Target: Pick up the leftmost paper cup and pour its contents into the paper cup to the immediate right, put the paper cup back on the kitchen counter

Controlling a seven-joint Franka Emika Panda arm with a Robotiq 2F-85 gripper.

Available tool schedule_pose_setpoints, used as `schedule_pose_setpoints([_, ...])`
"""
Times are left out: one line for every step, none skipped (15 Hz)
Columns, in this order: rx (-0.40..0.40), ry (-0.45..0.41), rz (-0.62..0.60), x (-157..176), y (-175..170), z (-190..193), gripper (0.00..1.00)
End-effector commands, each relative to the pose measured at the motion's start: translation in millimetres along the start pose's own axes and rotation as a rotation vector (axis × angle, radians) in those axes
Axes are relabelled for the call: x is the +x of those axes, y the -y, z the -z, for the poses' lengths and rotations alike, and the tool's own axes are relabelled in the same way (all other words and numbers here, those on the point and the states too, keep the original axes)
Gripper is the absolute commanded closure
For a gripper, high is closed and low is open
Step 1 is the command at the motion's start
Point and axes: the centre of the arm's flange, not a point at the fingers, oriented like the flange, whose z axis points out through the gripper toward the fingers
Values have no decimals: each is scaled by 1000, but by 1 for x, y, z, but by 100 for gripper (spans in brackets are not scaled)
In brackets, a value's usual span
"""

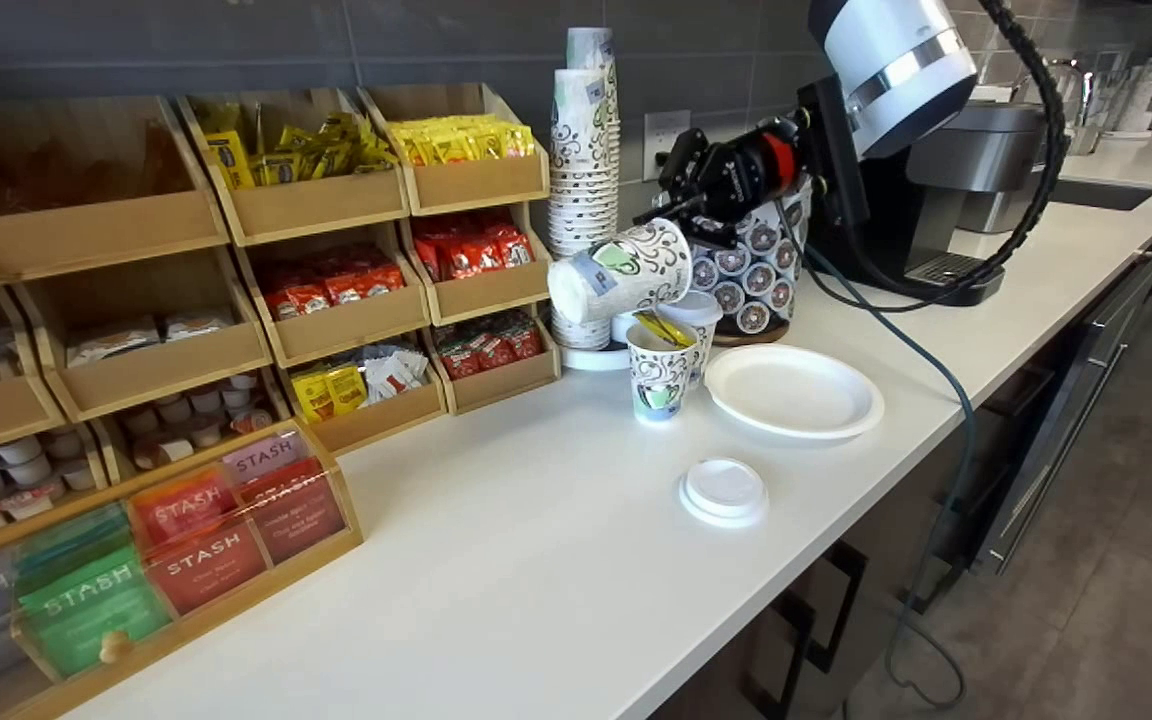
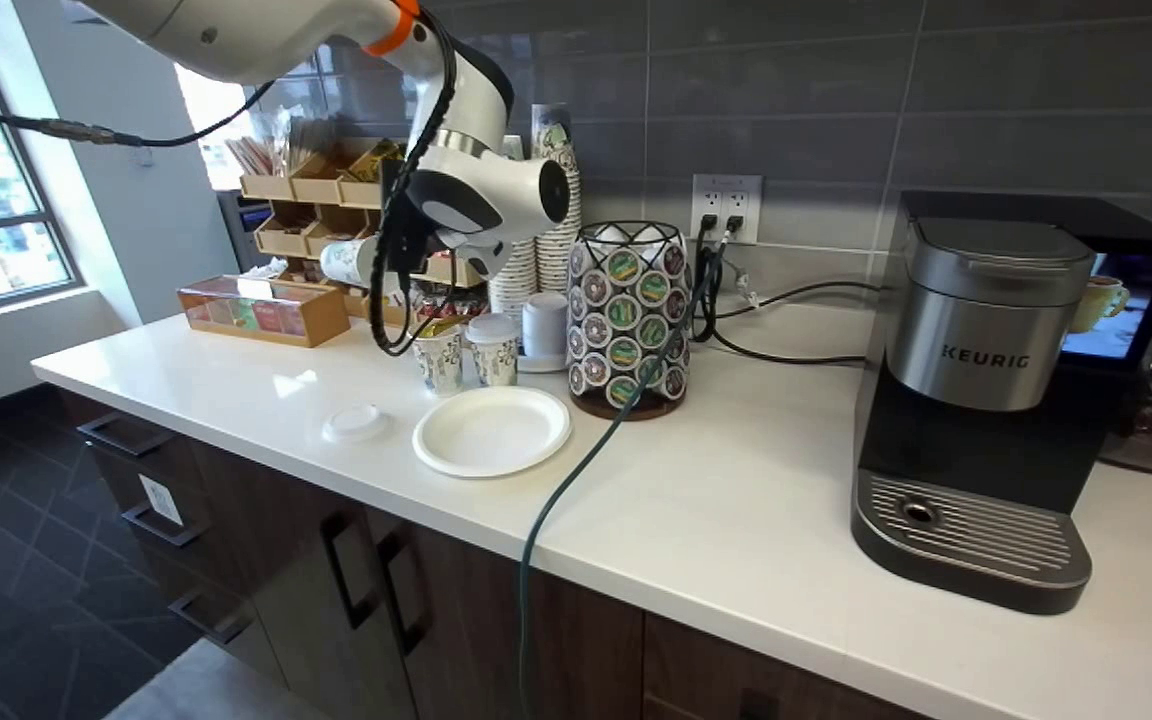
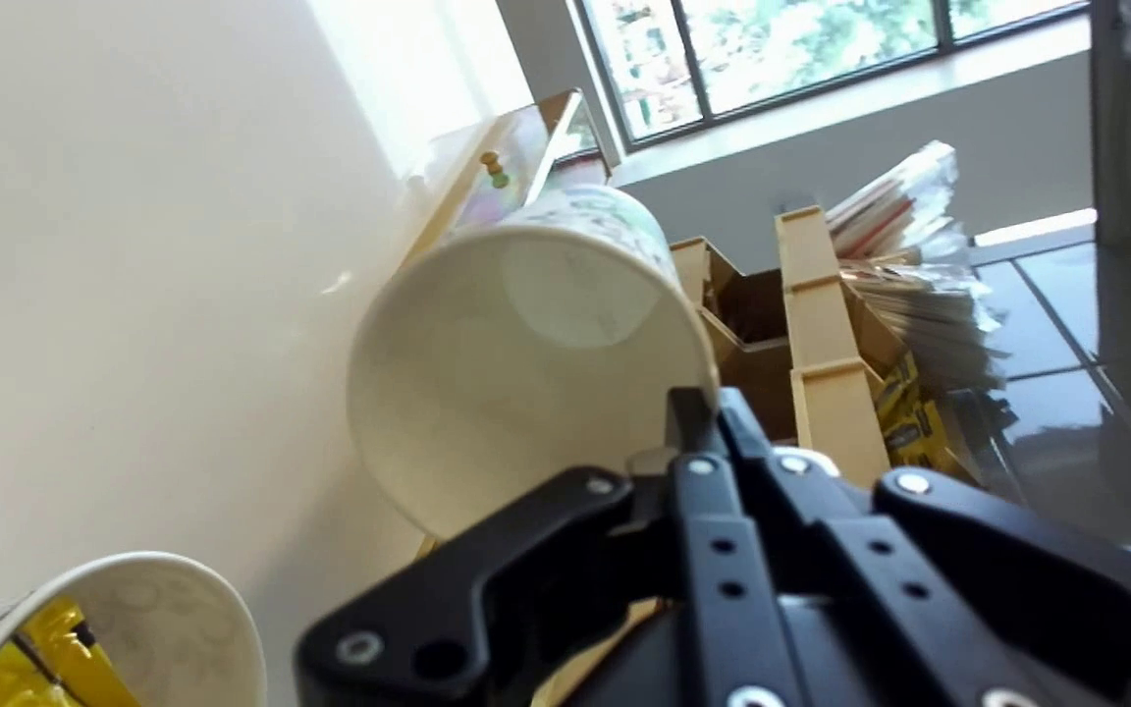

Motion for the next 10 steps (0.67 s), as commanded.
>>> schedule_pose_setpoints([-184,-28,81,-31,32,-10,99])
schedule_pose_setpoints([-235,-38,105,-36,38,-15,99])
schedule_pose_setpoints([-288,-39,129,-42,45,-22,99])
schedule_pose_setpoints([-337,-62,150,-45,48,-28,99])
schedule_pose_setpoints([-388,-81,169,-48,53,-35,99])
schedule_pose_setpoints([-439,-95,196,-53,58,-44,99])
schedule_pose_setpoints([-490,-112,221,-56,62,-54,99])
schedule_pose_setpoints([-541,-124,250,-60,67,-67,99])
schedule_pose_setpoints([-590,-138,279,-64,69,-78,99])
schedule_pose_setpoints([-642,-144,307,-68,72,-91,99])
